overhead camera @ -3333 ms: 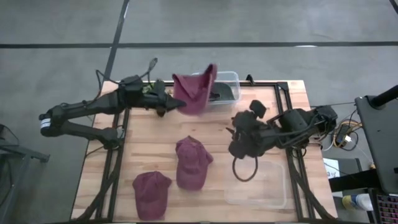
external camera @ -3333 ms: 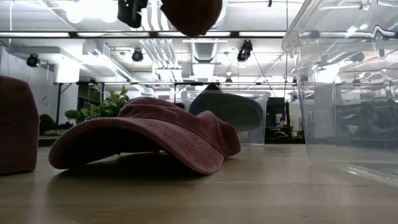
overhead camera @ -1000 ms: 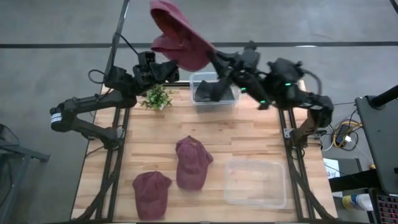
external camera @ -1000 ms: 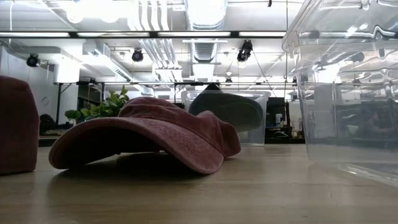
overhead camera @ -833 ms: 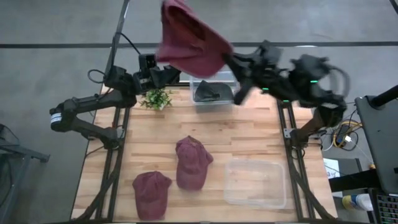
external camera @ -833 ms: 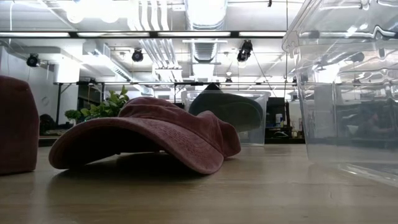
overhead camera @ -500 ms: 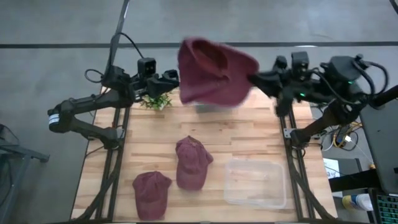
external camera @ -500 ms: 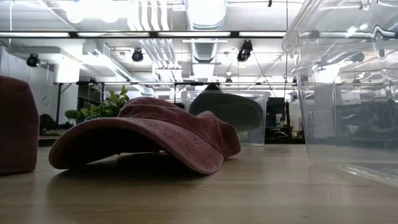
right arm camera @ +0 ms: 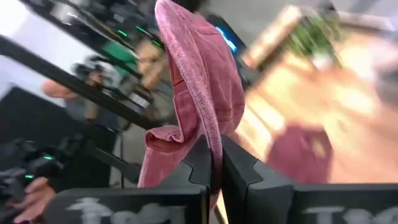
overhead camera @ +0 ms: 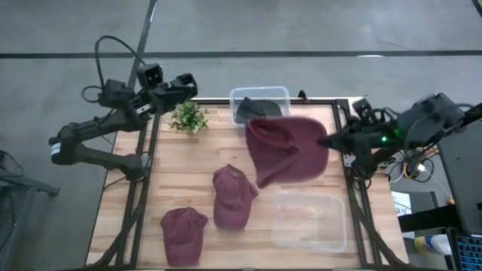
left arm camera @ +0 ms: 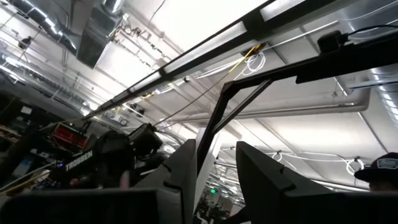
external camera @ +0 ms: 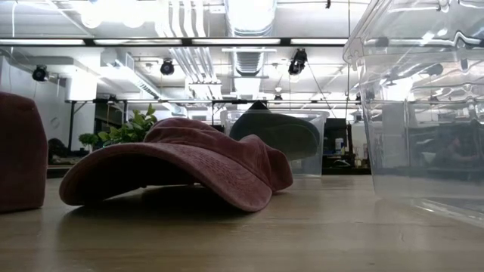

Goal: Pick & Place hat
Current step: Put the maroon cap into the bottom transparent bin

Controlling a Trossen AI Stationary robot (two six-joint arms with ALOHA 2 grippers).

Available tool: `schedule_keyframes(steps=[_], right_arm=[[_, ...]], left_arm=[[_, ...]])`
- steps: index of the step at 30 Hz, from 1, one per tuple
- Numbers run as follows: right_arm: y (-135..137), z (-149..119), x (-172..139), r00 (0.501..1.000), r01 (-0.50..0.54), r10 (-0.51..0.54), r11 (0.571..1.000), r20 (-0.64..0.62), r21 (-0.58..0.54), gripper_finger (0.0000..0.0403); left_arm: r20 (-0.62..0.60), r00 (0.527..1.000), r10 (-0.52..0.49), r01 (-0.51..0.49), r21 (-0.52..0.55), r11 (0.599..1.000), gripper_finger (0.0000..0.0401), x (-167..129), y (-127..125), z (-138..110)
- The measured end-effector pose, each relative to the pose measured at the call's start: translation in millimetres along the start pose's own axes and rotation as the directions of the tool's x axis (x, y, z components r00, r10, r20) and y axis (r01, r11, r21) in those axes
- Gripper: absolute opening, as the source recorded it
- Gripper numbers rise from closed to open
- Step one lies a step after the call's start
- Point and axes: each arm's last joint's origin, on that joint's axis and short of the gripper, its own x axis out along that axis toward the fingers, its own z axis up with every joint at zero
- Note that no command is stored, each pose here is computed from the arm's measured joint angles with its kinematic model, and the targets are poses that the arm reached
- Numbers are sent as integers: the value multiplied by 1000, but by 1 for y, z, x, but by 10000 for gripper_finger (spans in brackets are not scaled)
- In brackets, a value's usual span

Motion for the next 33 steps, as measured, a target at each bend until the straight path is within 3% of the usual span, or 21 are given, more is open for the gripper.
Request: schedule_keyframes(steps=[5, 15, 25, 33], right_arm=[[-8, -29, -3, 980, 162, -144, 978, -135, 130, 9], [13, -90, 0, 955, 223, -162, 945, -249, 241, 9], [9, -181, 11, 940, 322, -265, 899, -216, 298, 9], [-16, -232, 21, 927, 353, -318, 919, -200, 175, 9]], left_arm=[[15, 1000, -13, 13, 7, 1000, 106, -2, -7, 4], [45, 999, 2, -2, -5, 1000, 106, -3, -9, 6], [54, 997, 48, -46, -28, 999, 106, -2, -4, 4], [53, 994, 97, -95, -47, 994, 106, -2, 1, 2]])
